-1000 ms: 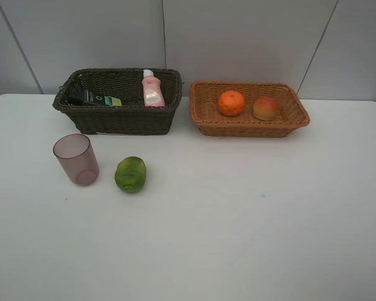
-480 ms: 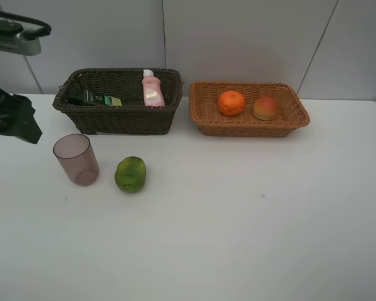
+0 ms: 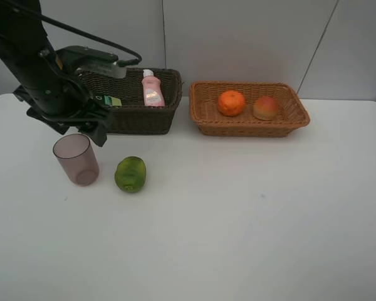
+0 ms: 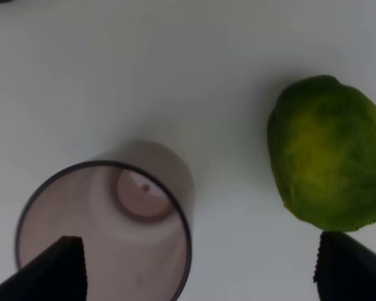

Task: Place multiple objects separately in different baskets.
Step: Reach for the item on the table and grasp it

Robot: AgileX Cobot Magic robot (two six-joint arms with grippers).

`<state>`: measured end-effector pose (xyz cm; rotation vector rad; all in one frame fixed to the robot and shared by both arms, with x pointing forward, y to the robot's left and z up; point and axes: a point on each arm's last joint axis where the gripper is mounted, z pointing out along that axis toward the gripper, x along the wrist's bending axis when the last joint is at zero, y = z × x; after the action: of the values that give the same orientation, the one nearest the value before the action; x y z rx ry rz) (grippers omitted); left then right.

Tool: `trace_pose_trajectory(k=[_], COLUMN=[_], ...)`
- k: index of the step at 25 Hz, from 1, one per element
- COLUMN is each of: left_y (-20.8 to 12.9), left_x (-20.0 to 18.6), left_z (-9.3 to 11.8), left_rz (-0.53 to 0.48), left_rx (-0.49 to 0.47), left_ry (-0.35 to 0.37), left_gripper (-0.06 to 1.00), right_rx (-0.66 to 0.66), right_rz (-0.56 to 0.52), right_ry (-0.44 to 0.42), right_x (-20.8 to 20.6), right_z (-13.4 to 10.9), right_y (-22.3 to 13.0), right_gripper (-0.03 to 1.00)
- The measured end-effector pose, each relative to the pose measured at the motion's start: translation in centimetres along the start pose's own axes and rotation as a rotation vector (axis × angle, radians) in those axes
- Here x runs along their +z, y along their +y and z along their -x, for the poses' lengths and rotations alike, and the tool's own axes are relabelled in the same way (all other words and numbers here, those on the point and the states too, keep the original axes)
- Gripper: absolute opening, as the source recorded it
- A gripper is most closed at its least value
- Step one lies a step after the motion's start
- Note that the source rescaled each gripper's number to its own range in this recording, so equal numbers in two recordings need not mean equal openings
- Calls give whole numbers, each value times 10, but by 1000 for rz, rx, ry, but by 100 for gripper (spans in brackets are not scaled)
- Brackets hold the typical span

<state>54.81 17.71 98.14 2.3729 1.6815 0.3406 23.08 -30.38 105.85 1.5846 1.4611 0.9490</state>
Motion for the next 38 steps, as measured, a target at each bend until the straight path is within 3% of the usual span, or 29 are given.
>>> trace_pose_trajectory(k=[7,31,34,37,38], left_y=[4,3,3,2,2], left_x=[38,71,71,75,76], left_z=[10,12,12,12,12], left_rz=[-30,-65,-66,-70,-74], left_rx=[1,9,9,9,8], left_ry=[-10,4,4,3,2], left_gripper=[95,94,87,59,46], right_rx=[0,0,0,0,0], right_rz=[0,0,0,0,0], right_ry=[0,0,0,0,0], right_x=[0,0,0,0,0], right_z=[0,0,0,0,0], right_y=[0,0,0,0,0], right_gripper=[83,83,83,83,83])
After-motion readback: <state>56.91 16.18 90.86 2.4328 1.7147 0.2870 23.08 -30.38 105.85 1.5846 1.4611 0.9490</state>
